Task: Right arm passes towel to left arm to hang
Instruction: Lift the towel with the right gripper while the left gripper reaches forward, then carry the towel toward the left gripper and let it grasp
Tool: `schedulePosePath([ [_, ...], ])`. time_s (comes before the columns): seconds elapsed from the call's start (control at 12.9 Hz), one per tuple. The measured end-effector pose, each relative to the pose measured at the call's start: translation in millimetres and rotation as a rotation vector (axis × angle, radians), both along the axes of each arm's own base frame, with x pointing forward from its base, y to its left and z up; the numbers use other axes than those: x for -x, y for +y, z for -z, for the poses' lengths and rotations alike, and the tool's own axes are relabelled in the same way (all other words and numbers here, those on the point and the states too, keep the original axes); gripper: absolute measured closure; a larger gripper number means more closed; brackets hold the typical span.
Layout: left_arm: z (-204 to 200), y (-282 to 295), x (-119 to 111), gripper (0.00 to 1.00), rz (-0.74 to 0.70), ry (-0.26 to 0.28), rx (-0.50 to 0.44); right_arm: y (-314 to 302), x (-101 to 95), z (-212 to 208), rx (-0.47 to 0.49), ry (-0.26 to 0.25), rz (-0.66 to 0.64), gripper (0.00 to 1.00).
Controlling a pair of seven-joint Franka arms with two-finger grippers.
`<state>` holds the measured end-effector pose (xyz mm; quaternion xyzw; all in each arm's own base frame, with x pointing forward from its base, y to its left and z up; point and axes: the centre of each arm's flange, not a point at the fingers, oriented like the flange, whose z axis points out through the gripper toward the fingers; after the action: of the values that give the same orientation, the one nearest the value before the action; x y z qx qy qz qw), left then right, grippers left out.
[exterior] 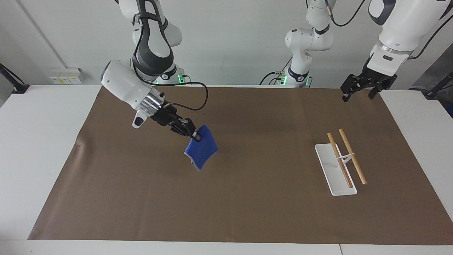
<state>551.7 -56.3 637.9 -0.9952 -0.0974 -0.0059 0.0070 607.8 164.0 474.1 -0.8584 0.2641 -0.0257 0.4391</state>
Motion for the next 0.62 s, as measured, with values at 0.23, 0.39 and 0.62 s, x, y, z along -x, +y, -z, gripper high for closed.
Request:
schedulePosePath([
  [0.23, 14, -10, 1, 0.0, -0.182, -0.059, 0.016, 56, 11.3, -3, -0.145, 0.063, 0.119, 0.96],
  [0.39, 40, -24, 11, 0.0, -0.259, -0.091, 0.031, 94, 24.6, -4, -0.241, 0.099, 0.196, 0.96],
  [0.62, 61, -44, 28, 0.0, -0.409, -0.144, 0.065, 136, 47.2, -3, -0.346, 0.147, 0.294, 0.96],
])
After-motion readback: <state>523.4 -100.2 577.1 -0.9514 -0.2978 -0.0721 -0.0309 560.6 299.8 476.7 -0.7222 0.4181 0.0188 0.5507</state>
